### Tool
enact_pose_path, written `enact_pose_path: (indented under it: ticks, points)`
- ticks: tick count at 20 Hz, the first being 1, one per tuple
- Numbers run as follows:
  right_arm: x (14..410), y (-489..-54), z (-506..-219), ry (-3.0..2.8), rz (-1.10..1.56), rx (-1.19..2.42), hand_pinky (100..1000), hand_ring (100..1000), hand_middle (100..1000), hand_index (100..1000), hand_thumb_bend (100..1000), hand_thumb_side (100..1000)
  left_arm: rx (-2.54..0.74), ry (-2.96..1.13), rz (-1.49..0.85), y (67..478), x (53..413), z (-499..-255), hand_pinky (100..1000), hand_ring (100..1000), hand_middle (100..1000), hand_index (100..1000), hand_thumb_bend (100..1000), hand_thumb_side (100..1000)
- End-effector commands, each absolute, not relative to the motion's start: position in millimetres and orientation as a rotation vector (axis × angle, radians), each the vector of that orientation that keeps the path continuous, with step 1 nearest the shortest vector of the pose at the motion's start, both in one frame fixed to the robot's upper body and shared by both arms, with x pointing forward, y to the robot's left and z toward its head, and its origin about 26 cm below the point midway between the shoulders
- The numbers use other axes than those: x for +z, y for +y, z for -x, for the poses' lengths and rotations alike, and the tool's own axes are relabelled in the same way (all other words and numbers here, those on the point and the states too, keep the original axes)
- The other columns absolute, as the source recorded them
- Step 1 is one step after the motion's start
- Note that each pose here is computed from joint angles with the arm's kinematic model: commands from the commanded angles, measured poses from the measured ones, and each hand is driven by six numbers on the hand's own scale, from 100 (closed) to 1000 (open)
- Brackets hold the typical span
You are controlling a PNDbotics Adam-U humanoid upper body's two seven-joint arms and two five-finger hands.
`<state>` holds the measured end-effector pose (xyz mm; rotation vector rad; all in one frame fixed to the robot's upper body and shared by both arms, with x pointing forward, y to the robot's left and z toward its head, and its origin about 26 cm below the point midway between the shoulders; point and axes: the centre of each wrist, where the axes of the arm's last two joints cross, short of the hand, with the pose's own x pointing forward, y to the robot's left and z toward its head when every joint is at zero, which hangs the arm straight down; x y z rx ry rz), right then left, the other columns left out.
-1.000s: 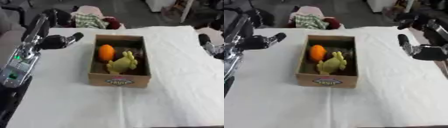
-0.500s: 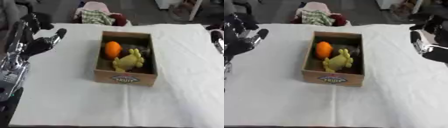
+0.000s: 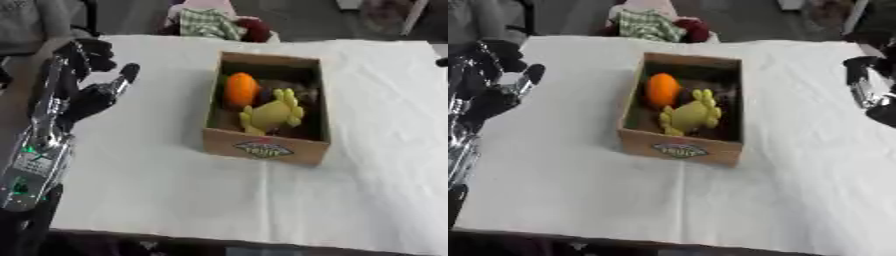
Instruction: Pick up objects on the table and place them in the box.
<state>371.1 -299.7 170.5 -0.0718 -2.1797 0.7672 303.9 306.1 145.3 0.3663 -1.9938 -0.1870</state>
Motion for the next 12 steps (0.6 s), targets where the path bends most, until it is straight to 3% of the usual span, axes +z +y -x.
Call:
enact_pose_path:
  ticks: [1, 12]
  points:
    - [181.6, -301.1, -368.9, -2.210, 0.086, 0.759, 756, 951, 790, 833, 100, 311, -0.191, -2.018, -0.382, 308.2, 152.8, -301.3, 687, 576, 540, 648, 537, 185]
    - [177.6, -302.4, -368.0, -2.195, 0.097, 0.745, 756, 950, 787, 827, 100, 309, -0.201, -1.971, -0.368, 311.2, 138.2, -301.1, 686, 572, 537, 645, 534, 180]
